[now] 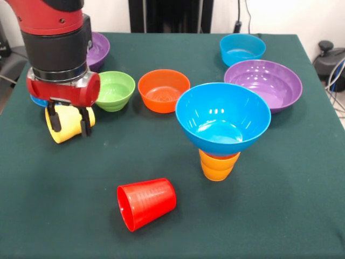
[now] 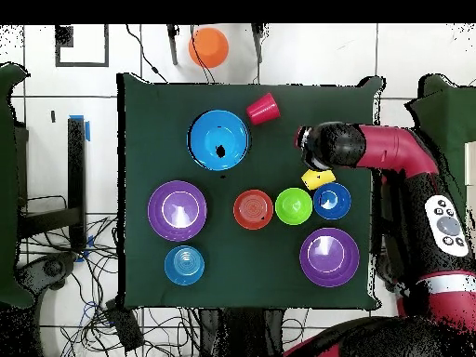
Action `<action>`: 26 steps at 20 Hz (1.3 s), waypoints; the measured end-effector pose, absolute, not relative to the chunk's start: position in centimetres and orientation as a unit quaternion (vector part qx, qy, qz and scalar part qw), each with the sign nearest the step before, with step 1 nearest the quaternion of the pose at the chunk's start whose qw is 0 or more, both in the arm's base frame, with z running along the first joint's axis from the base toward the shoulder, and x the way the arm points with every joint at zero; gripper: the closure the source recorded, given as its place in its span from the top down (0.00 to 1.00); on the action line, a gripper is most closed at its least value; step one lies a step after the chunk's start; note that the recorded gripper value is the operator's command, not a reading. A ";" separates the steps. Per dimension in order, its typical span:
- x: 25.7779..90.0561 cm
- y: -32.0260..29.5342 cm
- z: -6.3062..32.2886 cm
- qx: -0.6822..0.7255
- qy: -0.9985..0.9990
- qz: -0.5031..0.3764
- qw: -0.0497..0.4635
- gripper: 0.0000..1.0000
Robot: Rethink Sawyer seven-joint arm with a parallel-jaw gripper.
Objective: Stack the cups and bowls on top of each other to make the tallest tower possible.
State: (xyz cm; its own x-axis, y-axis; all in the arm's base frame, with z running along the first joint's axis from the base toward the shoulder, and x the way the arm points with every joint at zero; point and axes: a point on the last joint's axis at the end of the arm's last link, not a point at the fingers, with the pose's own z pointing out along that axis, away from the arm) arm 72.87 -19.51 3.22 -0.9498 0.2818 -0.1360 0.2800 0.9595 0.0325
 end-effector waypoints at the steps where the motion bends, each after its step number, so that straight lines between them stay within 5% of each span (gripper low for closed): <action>1: 72.8 -19.7 3.2 0.143 0.987 0.006 0.070 1.00; 26: 64.6 -18.0 2.1 0.076 0.994 -0.024 0.068 1.00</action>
State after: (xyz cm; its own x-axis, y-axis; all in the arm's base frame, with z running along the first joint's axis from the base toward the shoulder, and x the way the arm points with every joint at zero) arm 64.65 -17.99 2.12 -0.9790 0.1488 -0.1390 0.1553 0.9872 -0.0368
